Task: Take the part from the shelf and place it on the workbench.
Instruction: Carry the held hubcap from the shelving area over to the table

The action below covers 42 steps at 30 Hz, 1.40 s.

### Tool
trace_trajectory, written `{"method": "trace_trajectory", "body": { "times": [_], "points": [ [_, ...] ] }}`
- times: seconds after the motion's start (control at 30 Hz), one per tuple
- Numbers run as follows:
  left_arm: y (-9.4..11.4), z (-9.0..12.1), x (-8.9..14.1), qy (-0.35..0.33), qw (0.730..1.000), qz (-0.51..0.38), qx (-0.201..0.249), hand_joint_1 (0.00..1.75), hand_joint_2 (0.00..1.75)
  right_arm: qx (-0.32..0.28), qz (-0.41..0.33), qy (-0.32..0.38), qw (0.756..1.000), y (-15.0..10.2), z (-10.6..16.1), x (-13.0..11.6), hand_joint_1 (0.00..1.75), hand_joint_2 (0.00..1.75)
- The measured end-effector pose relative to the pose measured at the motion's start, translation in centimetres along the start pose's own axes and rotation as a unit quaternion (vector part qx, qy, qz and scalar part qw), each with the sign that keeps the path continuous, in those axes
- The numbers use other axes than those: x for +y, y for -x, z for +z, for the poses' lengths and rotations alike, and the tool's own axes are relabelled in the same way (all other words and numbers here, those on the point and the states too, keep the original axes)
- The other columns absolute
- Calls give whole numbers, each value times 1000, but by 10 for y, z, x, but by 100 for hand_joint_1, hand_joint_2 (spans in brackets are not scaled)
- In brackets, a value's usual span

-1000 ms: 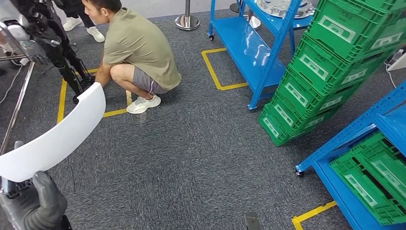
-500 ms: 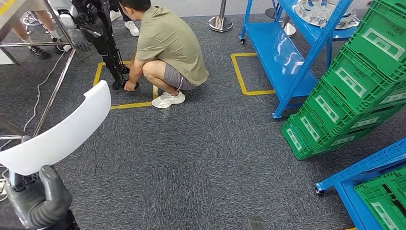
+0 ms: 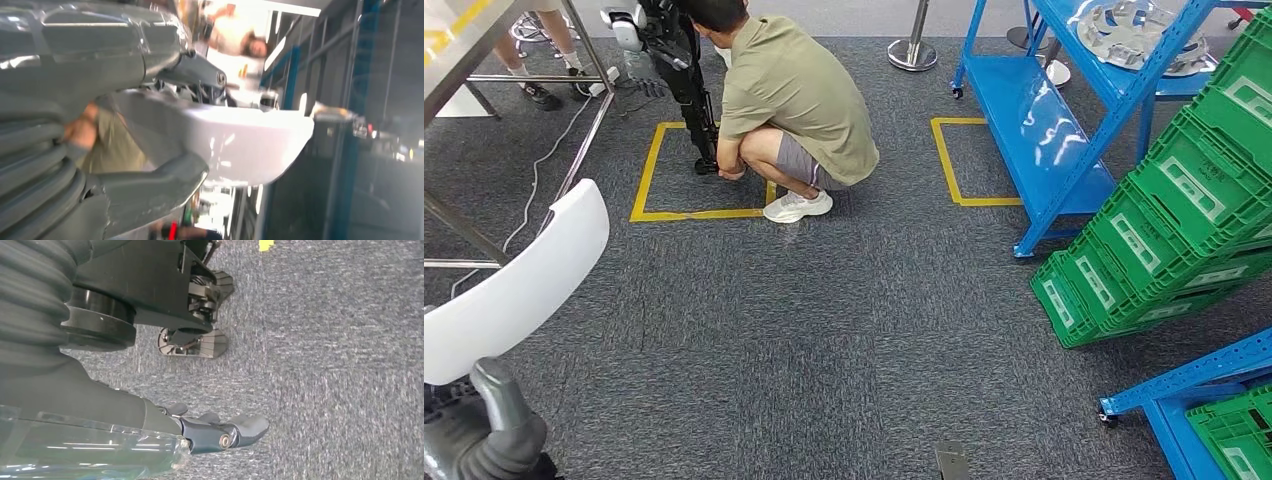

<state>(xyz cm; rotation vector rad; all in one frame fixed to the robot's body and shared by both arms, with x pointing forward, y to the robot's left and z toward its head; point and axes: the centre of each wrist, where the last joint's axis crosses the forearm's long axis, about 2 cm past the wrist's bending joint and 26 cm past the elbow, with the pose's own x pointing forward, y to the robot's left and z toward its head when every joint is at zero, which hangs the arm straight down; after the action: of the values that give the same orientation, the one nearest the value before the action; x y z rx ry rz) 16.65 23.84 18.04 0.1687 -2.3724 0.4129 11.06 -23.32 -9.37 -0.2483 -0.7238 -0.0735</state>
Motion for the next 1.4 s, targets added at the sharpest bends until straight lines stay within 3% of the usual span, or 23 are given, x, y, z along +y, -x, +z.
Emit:
{"method": "trace_trajectory", "body": {
  "times": [0.4, 1.0, 1.4],
  "points": [
    [-10, -3, 1, -56, 997, -46, -26, 175, 175, 1, 10, -2, 1000, 3, 1, -2, 0, 175],
    [-13, -6, 22, -120, 983, -133, -47, 175, 175, -2, 12, -7, 1000, -2, 1, 5, 0, 175],
    [-16, -8, 22, -132, 977, -153, -60, 175, 175, 0, 13, -13, 1000, 0, 2, 6, 0, 175]
  ]
}}
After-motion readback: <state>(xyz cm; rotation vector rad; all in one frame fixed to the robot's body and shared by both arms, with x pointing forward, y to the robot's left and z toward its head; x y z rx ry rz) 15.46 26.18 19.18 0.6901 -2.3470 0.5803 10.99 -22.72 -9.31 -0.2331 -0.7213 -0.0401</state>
